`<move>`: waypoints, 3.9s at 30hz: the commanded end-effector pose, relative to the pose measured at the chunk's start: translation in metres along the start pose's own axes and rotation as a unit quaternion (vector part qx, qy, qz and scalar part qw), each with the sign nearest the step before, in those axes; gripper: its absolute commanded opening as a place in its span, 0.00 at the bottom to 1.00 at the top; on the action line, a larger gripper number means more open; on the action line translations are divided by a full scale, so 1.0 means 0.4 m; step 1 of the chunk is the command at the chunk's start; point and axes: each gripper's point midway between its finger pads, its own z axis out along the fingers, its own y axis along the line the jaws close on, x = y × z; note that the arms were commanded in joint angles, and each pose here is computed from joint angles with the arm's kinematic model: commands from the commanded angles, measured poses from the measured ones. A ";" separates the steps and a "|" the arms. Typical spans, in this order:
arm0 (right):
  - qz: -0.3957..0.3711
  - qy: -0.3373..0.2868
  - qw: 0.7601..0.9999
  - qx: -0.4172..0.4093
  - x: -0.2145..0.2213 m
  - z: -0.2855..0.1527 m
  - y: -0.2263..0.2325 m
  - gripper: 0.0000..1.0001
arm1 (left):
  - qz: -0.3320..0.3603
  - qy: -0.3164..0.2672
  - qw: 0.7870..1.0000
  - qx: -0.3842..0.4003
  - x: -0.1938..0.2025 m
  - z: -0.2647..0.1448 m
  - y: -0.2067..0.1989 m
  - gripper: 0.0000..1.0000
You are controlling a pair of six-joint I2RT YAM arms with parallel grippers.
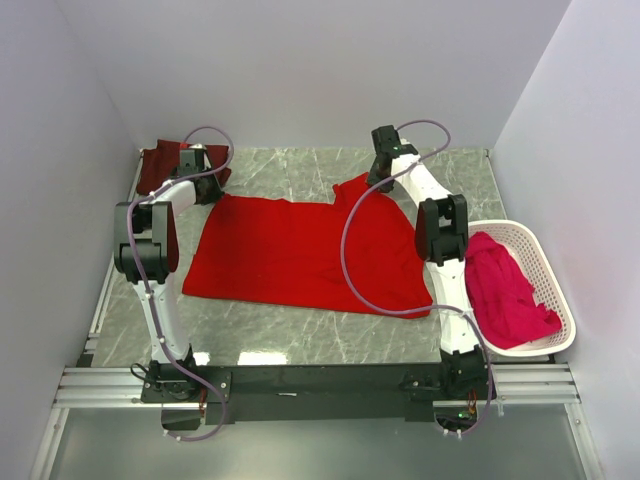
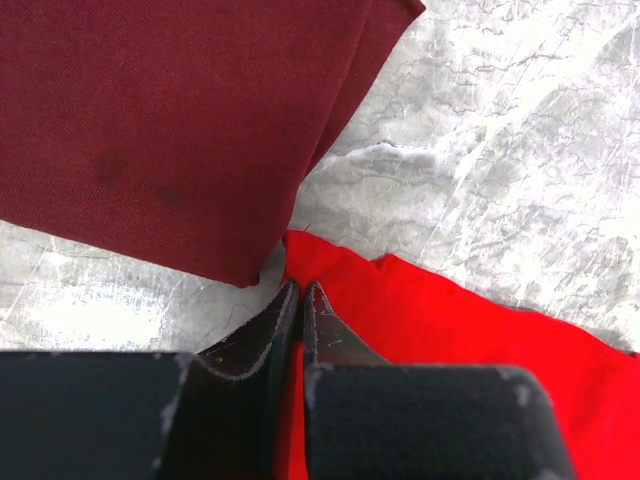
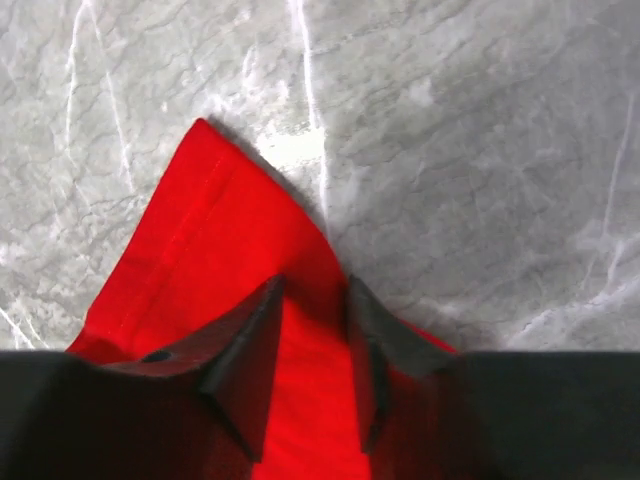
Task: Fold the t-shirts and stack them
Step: Fold the tshirt
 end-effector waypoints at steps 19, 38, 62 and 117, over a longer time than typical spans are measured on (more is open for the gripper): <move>-0.011 -0.134 0.990 -0.036 -0.161 -0.158 0.011 0.00 | -0.030 -0.119 0.992 0.018 -0.152 -0.092 -0.045 0.01; -0.012 -0.148 0.987 -0.059 -0.105 -0.317 -0.051 0.00 | -0.025 -0.133 0.991 -0.002 -0.148 -0.114 -0.019 0.01; 0.008 -0.116 0.990 -0.081 0.170 -0.470 -0.168 0.00 | -0.080 -0.124 0.984 -0.105 -0.095 -0.177 0.083 0.01; -0.004 -0.084 0.993 -0.086 0.406 -0.519 -0.278 0.48 | -0.226 -0.166 0.955 -0.097 -0.004 -0.447 0.115 0.45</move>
